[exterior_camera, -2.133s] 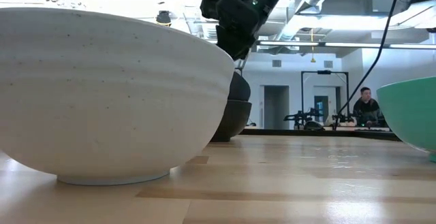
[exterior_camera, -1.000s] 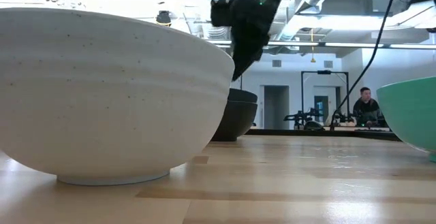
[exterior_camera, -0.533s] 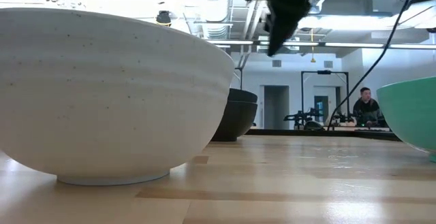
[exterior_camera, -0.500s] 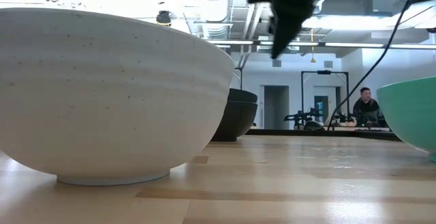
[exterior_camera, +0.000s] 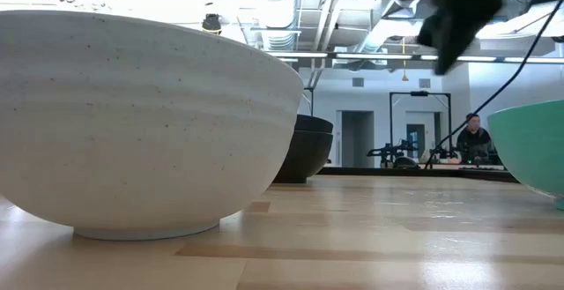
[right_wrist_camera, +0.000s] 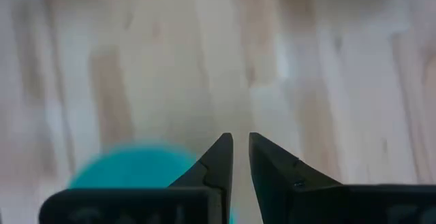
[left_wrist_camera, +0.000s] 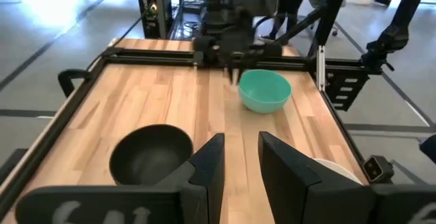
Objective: Nest bowls inside each other
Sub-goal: Stack the light blue bowl on top of the black bowl
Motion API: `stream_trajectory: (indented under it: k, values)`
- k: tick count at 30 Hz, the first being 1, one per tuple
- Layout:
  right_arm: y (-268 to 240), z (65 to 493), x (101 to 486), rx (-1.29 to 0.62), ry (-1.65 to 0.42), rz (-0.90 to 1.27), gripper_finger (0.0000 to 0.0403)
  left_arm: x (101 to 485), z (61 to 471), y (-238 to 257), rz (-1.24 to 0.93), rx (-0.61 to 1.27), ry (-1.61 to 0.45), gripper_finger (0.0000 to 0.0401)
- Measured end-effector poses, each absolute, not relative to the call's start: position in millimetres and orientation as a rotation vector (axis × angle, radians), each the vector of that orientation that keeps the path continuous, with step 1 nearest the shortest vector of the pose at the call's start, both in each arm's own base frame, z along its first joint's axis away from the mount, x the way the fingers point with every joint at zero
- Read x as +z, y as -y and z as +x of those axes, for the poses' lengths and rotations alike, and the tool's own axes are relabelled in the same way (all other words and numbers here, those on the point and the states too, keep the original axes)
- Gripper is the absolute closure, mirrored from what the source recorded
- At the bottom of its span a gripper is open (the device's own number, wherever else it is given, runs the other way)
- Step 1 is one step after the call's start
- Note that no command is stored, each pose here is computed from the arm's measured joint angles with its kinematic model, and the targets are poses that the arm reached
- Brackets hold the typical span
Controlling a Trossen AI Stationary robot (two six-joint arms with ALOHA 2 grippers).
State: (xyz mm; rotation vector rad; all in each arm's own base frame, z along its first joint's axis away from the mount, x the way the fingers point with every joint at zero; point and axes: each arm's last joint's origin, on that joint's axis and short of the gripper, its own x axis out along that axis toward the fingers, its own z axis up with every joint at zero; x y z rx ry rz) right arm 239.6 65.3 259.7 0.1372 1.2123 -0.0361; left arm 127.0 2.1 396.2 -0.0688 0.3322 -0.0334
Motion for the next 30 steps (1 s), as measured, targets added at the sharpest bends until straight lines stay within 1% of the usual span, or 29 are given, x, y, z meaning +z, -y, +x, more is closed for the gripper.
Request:
stream_trajectory:
  k: [5,10,16,30]
  values:
    - [-75,212,258,0.024,-1.347,0.015,0.0331,397,132,-2,-0.067,-0.032,-0.322,0.0321]
    - [-83,201,252,0.095,-1.422,-0.099,0.0331,398,137,-2,-0.068,-0.032,-0.303,0.0321]
    - [-85,201,239,0.134,-1.423,-0.097,0.0331,399,142,-3,-0.065,-0.032,-0.288,0.0321]
    - [-80,198,216,0.125,-1.439,-0.08,0.0331,398,145,-3,-0.08,-0.029,-0.296,0.0321]
